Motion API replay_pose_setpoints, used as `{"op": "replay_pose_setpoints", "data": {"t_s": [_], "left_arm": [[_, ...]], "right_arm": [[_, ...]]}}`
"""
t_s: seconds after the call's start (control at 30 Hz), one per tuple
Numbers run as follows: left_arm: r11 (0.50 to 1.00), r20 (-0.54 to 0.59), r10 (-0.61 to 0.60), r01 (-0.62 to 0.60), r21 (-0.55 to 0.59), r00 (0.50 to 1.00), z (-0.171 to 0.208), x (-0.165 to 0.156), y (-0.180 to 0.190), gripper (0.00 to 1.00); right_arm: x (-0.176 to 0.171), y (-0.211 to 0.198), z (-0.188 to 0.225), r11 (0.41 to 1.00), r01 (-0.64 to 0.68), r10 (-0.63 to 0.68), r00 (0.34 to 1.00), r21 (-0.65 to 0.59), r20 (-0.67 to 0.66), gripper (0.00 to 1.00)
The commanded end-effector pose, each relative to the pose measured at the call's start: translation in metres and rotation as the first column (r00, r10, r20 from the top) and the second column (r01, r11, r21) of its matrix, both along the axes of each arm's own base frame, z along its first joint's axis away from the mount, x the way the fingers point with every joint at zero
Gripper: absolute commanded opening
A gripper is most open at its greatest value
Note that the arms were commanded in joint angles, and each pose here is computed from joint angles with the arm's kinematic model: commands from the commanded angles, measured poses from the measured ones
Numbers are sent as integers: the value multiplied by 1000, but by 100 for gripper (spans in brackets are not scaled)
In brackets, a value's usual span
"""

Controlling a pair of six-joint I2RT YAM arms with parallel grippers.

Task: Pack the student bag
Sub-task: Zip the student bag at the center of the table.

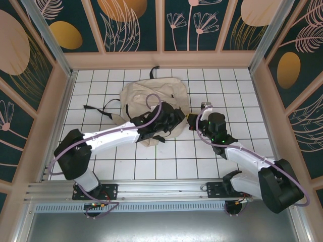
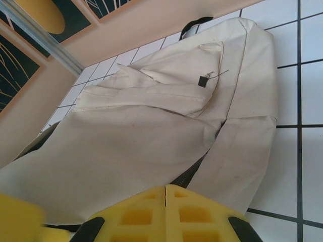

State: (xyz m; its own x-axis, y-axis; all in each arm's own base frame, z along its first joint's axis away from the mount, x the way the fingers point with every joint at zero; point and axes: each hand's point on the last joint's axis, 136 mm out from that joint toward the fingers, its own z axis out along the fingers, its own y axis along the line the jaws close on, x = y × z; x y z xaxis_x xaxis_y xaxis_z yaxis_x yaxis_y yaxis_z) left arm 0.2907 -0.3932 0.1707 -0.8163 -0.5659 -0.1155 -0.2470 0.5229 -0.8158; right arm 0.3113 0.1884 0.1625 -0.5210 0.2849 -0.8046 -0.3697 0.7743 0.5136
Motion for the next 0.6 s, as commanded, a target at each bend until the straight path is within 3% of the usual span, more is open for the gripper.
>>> {"op": "replay_pose_setpoints", "data": {"t_s": [0.0, 0.23, 0.43, 0.57], "left_arm": [[996, -45, 43, -46, -72, 998, 6, 9, -14, 48], [988, -146, 154, -155, 2, 977, -37, 14, -5, 48], [963, -134, 271, -267, 45, 953, -45, 27, 19, 45], [953, -164, 302, -296, 61, 939, -60, 31, 31, 36]], "right_arm": [[0, 1, 18, 1000, -6, 5, 997, 24, 75, 0], [-2, -3, 21, 1000, 2, -5, 996, 28, 86, 0], [-3, -2, 20, 999, -5, 2, 996, 31, 85, 0], [-4, -1, 21, 999, -12, 9, 996, 33, 89, 0]]}}
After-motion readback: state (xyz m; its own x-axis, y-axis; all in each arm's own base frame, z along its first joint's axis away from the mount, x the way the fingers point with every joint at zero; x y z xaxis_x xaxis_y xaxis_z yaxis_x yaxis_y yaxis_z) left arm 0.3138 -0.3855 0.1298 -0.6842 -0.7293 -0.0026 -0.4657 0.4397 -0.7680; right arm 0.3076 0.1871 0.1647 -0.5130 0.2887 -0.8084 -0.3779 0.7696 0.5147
